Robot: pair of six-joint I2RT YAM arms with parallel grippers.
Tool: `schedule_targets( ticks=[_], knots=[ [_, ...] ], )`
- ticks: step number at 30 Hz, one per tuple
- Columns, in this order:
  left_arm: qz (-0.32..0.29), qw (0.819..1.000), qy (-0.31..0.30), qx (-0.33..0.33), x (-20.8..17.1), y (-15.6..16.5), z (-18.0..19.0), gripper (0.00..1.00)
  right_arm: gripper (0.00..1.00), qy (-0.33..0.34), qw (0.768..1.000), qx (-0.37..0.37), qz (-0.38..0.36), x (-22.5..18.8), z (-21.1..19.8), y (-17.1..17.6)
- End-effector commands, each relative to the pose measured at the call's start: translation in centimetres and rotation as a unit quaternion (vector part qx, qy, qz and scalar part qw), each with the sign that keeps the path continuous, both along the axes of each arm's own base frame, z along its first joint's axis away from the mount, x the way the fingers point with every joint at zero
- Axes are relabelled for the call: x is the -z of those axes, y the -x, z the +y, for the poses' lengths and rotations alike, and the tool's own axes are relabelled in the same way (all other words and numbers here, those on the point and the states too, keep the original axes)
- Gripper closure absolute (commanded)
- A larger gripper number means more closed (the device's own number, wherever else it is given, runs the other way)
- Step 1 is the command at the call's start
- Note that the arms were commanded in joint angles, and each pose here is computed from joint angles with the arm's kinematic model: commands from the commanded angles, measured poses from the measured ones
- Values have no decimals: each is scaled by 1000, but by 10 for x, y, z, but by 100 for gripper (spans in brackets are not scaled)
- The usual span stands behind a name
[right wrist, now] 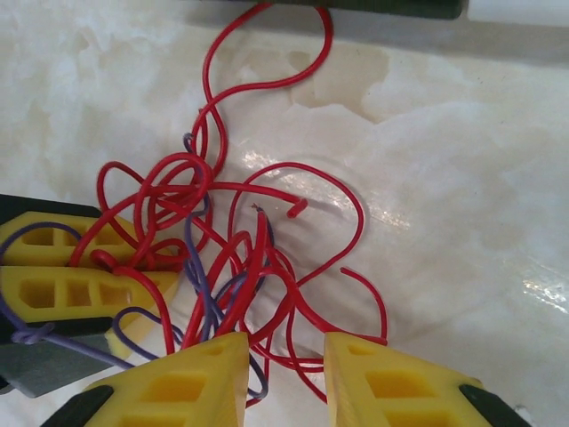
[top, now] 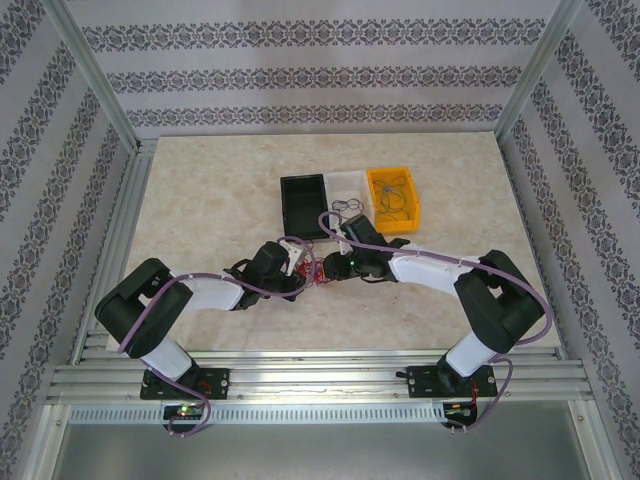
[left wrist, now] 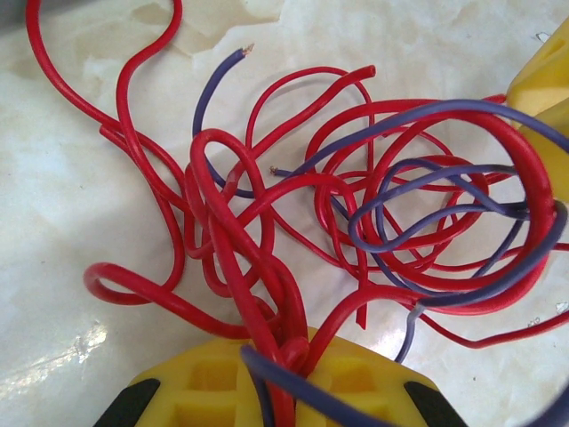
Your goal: Untangle the cables
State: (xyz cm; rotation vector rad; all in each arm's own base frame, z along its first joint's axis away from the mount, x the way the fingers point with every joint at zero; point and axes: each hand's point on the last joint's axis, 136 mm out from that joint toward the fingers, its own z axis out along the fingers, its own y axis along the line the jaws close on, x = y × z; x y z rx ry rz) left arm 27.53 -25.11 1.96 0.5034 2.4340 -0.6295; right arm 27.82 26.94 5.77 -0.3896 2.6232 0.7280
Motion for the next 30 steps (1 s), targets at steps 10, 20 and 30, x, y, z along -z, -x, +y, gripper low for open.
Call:
schedule_targets(
  ticks=[10,20,30],
  knots=[
    [6,1000,-18,-8,11,6,8,100,72,-25,999,-12,-22,-16,0,10],
    [6,1000,-19,-10,11,7,9,100,72,-34,999,-33,5,-2,10,14],
    [8,1000,-20,-7,12,8,9,100,69,-32,999,-26,9,7,12,4]
  ],
)
